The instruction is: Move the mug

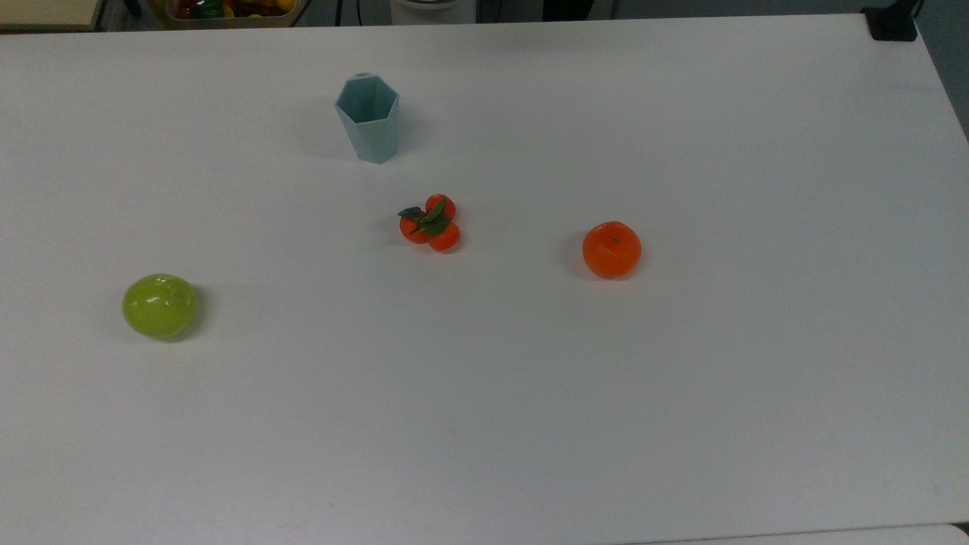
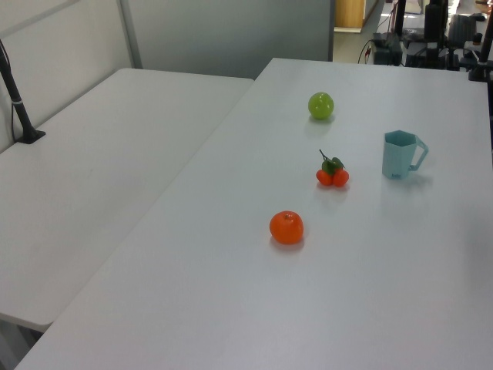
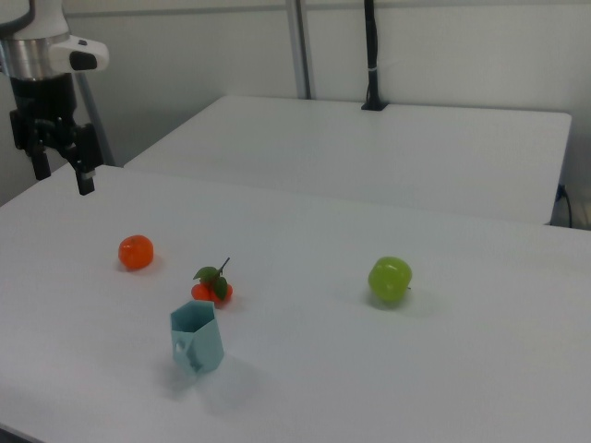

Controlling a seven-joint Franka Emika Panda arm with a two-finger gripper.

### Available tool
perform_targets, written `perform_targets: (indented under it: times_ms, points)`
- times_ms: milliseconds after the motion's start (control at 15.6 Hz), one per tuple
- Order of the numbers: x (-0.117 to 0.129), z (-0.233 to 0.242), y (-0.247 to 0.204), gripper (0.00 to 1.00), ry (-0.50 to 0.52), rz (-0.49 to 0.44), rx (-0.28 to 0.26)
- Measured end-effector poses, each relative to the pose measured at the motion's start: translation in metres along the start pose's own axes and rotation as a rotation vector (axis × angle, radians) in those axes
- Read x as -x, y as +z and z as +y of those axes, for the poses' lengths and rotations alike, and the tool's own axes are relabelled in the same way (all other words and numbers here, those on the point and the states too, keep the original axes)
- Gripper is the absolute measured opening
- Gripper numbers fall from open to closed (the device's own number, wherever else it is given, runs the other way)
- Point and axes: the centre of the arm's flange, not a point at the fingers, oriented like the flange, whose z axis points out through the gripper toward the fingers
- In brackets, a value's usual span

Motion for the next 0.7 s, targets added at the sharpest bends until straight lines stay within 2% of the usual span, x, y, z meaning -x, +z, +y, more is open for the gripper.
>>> perform_targets:
  times_ms: [128, 256, 577, 705]
  points:
    - [-0.007, -0.01, 0.001, 1.0, 0.013, 0.0, 0.008]
    - [-0.025, -0.009, 0.003, 1.0, 0.02, 0.022, 0.001]
    - [-0.069, 0.002, 0.007, 1.0, 0.039, 0.162, -0.028]
    - [-0.077, 0.012, 0.007, 1.0, 0.0, 0.204, -0.033]
